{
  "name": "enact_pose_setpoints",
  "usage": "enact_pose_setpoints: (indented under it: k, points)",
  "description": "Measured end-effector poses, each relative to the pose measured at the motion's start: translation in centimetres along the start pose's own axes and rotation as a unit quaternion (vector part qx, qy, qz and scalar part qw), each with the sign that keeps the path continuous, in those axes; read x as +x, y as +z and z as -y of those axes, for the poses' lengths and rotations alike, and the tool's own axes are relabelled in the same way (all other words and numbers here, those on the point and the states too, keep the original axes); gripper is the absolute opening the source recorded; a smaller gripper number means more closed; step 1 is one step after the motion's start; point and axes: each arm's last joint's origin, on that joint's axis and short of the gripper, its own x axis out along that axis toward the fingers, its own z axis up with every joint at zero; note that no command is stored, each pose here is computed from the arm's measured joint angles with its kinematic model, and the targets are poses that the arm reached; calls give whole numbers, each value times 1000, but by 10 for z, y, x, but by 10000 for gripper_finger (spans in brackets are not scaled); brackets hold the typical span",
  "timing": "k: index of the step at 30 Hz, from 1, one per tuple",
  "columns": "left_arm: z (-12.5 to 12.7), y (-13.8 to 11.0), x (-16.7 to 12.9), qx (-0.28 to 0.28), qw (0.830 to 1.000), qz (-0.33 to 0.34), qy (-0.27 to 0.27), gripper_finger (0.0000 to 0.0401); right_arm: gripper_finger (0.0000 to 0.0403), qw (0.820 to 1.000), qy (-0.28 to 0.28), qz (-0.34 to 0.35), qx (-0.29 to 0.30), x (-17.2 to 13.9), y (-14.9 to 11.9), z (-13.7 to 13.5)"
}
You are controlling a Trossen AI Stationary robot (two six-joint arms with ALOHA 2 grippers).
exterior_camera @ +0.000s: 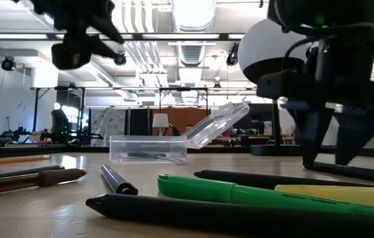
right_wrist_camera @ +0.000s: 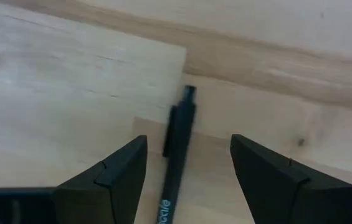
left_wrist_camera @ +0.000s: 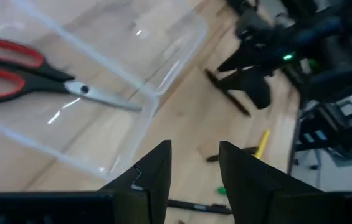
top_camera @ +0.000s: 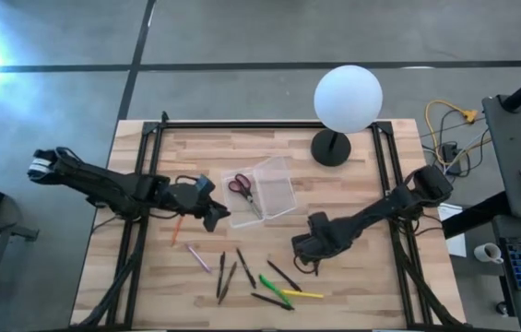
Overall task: Pick & place school supplies into a supply box
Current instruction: Put the black pen into the transparent supply box
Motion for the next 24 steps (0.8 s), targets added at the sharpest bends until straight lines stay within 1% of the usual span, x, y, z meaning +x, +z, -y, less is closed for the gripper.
enact_pose_setpoints:
  k: [3,6,10,13,16,18,21,24]
  points:
    - [3,4,-8,0,1000,15,-12,118,221,1000,2,2,11,6,-1,2]
    - [0,5,-21,-14,999,36,-24,118,220,1000,-11,5,8,12,-3,-1]
    - [-6,3,-38,-21,997,57,-44,118,212,999,-49,5,-19,16,-6,-9]
    - [-12,1,-47,-18,996,66,-58,118,198,996,-77,8,-41,21,-10,-18]
    - [-20,-4,-52,-13,996,70,-62,118,175,993,-96,4,-66,26,-13,-26]
    - [-26,-7,-55,-14,995,72,-65,118,154,993,-99,0,-68,27,-14,-29]
    - [-36,-14,-56,-16,995,71,-63,118,113,994,-93,-5,-64,25,-15,-33]
    - [-49,-23,-57,-32,996,61,-52,118,65,994,-90,-13,-64,20,-14,-36]
